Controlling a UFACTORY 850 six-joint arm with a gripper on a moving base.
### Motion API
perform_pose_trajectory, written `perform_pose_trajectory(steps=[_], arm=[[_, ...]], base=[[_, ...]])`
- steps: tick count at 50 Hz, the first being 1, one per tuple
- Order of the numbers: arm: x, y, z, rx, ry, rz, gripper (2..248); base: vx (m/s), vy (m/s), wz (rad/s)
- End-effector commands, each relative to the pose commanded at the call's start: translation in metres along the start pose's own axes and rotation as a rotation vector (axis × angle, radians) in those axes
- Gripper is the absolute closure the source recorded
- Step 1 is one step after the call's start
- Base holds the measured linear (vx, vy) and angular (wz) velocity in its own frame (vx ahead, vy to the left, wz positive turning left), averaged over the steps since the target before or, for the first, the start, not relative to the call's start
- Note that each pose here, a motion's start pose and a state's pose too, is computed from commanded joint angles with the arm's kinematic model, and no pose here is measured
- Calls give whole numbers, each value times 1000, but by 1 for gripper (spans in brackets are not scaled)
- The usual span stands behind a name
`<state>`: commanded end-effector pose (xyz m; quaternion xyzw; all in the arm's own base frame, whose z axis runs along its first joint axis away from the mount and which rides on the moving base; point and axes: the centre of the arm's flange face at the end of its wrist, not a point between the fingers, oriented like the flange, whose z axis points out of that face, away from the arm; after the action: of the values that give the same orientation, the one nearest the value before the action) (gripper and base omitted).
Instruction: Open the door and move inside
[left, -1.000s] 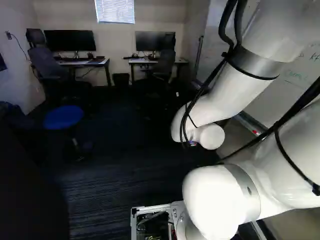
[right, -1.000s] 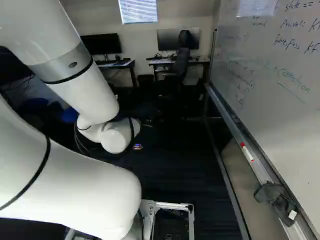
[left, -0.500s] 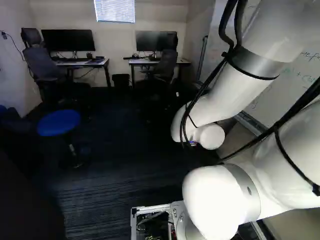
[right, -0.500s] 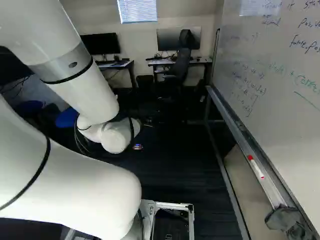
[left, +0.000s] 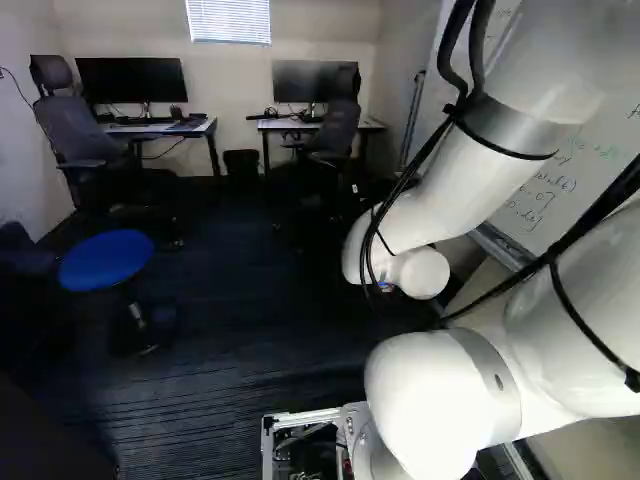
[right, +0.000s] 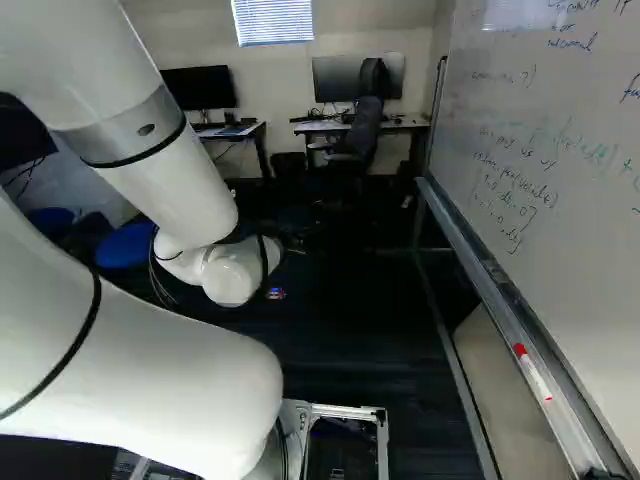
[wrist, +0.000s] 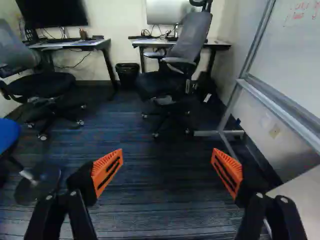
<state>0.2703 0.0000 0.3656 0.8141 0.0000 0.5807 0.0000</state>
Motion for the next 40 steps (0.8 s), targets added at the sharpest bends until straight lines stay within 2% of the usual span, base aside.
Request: perform_pose_trajectory(steps=[40], arm=[[0,0,0,0,0,0,3]], base=[[170,7,10]])
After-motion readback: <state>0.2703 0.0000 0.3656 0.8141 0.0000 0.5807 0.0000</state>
